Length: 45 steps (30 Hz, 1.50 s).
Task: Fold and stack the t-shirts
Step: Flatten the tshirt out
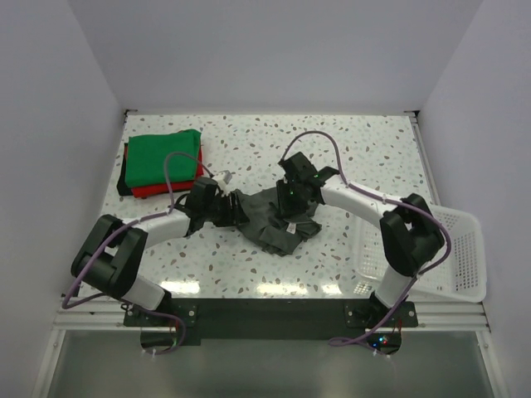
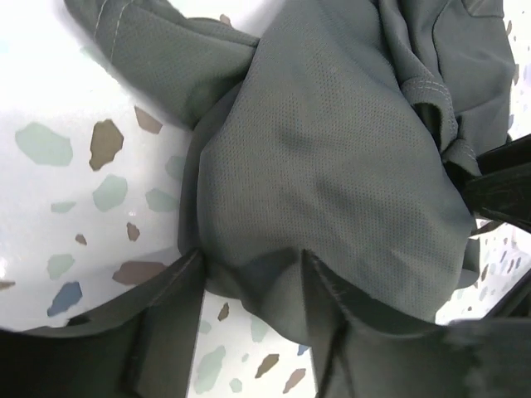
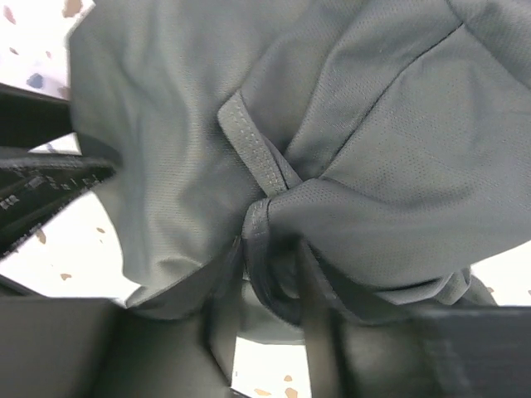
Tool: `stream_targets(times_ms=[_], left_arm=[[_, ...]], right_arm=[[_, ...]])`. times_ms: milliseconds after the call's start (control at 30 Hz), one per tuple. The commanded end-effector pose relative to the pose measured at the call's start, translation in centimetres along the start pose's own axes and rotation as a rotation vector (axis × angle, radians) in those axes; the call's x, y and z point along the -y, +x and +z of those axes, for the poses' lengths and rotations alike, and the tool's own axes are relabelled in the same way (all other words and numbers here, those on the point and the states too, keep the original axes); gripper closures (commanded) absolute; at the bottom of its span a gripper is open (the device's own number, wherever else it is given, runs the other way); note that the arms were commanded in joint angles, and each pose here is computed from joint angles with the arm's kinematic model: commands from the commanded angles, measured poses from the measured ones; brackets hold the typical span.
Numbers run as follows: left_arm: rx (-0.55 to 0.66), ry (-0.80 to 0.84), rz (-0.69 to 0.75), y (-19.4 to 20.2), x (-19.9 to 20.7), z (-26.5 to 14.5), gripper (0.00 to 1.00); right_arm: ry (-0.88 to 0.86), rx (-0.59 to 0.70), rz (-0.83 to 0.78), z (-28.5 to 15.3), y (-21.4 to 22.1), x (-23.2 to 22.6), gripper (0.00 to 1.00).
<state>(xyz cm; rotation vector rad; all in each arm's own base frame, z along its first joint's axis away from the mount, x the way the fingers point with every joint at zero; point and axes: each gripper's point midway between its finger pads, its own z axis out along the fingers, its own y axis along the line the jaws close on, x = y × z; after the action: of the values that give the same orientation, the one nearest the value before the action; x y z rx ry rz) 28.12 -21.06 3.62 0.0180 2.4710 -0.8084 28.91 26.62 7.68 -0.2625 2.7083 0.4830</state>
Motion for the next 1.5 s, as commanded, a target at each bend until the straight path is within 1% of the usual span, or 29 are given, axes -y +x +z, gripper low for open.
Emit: stream_targets(times_ms=[0, 67, 100, 133, 200, 233, 300, 433, 467, 500, 533, 567, 600, 667, 700, 733, 767, 800, 833, 900, 1033, 1067, 1100, 1167, 1200, 1267, 1333, 1367, 1467], left_arm=[[0.065, 0.07, 0.037, -2.7, 2.2, 0.5, 0.48], [0.065, 0.067, 0.036, -2.9, 2.2, 0.5, 0.57], [0.069, 0.067, 0.039, -3.1, 2.3, 0.5, 0.6], [0.071, 0.063, 0.04, -3.2, 2.3, 0.5, 0.64], [0.08, 0.065, 0.043, -3.5, 2.5, 0.3, 0.78], [0.084, 0.062, 0.043, -3.7, 2.5, 0.3, 0.88], [0.088, 0.059, 0.045, -4.0, 2.6, 0.3, 0.99], [0.126, 0.053, 0.073, -5.7, 3.3, -0.3, 1.0], [0.129, 0.037, 0.082, -6.2, 3.5, -0.8, 1.0], [0.17, 0.039, 0.103, -8.2, 4.5, -1.6, 1.0], [0.214, 0.013, 0.137, -9.8, 4.7, -2.1, 1.0], [0.207, -0.017, 0.146, -10.1, 4.6, -3.0, 1.0], [0.269, -0.003, 0.176, -12.9, 6.4, -4.2, 1.0], [0.309, -0.05, 0.234, -15.2, 6.9, -6.0, 1.0], [0.382, -0.047, 0.258, -18.2, 8.6, -7.9, 1.0], [0.427, -0.105, 0.281, -19.8, 8.4, -9.2, 1.0], [0.465, -0.128, 0.284, -21.2, 8.5, -10.6, 1.0], [0.51, -0.155, 0.287, -22.9, 9.1, -12.7, 1.0], [0.553, -0.203, 0.288, -24.0, 8.8, -14.1, 1.0], [0.638, -0.245, 0.272, -26.0, 8.8, -18.0, 1.0], [0.796, -0.322, 0.256, -28.1, 8.6, -24.9, 1.0], [0.844, -0.319, 0.259, -28.3, 9.2, -27.1, 1.0], [0.886, -0.318, 0.264, -28.6, 9.9, -28.9, 1.0], [0.97, -0.332, 0.268, -28.9, 10.6, -32.4, 1.0], [1.016, -0.34, 0.269, -29.1, 11.0, -34.3, 1.0], [1.098, -0.326, 0.274, -29.1, 12.2, -37.9, 1.0], [1.14, -0.32, 0.292, -29.1, 12.9, -39.8, 1.0], [1.168, -0.309, 0.296, -29.1, 13.4, -41.1, 1.0], [1.179, -0.284, 0.317, -29.1, 14.3, -41.8, 1.0]], right_arm=[[-0.002, -0.007, -0.028, 0.0, -0.4, -0.4, 0.69], [-0.004, -0.023, -0.032, 0.4, -0.1, -0.3, 0.74], [-0.006, -0.029, -0.033, 0.5, 0.0, -0.3, 0.8], [-0.008, -0.039, -0.033, 0.6, 0.2, -0.3, 0.84], [-0.008, -0.047, -0.027, 0.7, 0.4, -0.3, 0.92], [-0.008, -0.037, -0.032, 0.4, 0.0, -0.5, 0.97], [0.023, -0.036, -0.03, -0.3, -0.3, -0.1, 1.0], [0.063, 0.025, -0.041, -3.1, -3.0, 0.2, 1.0], [0.075, 0.07, -0.034, -4.4, -4.8, 0.4, 1.0], [0.086, 0.07, -0.024, -5.4, -5.1, 0.8, 1.0], [0.077, 0.114, -0.017, -7.0, -6.8, 0.6, 1.0], [0.1, 0.146, 0.017, -8.1, -8.1, 1.9, 1.0], [0.104, 0.161, 0.036, -9.3, -8.8, 2.4, 1.0], [0.097, 0.268, 0.089, -13.1, -12.0, 3.7, 1.0], [0.102, 0.295, 0.103, -14.6, -12.7, 4.1, 1.0], [0.108, 0.331, 0.108, -16.1, -13.5, 4.5, 1.0], [0.108, 0.417, 0.107, -19.3, -15.4, 4.6, 1.0], [0.144, 0.445, 0.104, -20.7, -15.7, 5.2, 1.0], [0.148, 0.515, 0.089, -23.3, -17.0, 4.9, 1.0], [0.201, 0.595, 0.094, -26.8, -17.6, 5.5, 1.0], [0.24, 0.8, 0.127, -34.4, -18.0, 5.7, 1.0], [0.24, 0.837, 0.134, -35.7, -17.9, 5.7, 1.0], [0.224, 0.916, 0.144, -38.5, -17.5, 5.5, 1.0], [0.223, 0.999, 0.158, -41.2, -17.0, 5.5, 1.0], [0.203, 1.077, 0.161, -43.8, -16.4, 5.2, 1.0], [0.198, 1.15, 0.165, -46.3, -15.9, 5.2, 1.0], [0.185, 1.222, 0.167, -49.1, -15.3, 5.0, 1.0], [0.193, 1.234, 0.171, -49.6, -15.2, 5.1, 1.0], [0.208, 1.23, 0.164, -49.5, -15.7, 5.2, 1.0]])
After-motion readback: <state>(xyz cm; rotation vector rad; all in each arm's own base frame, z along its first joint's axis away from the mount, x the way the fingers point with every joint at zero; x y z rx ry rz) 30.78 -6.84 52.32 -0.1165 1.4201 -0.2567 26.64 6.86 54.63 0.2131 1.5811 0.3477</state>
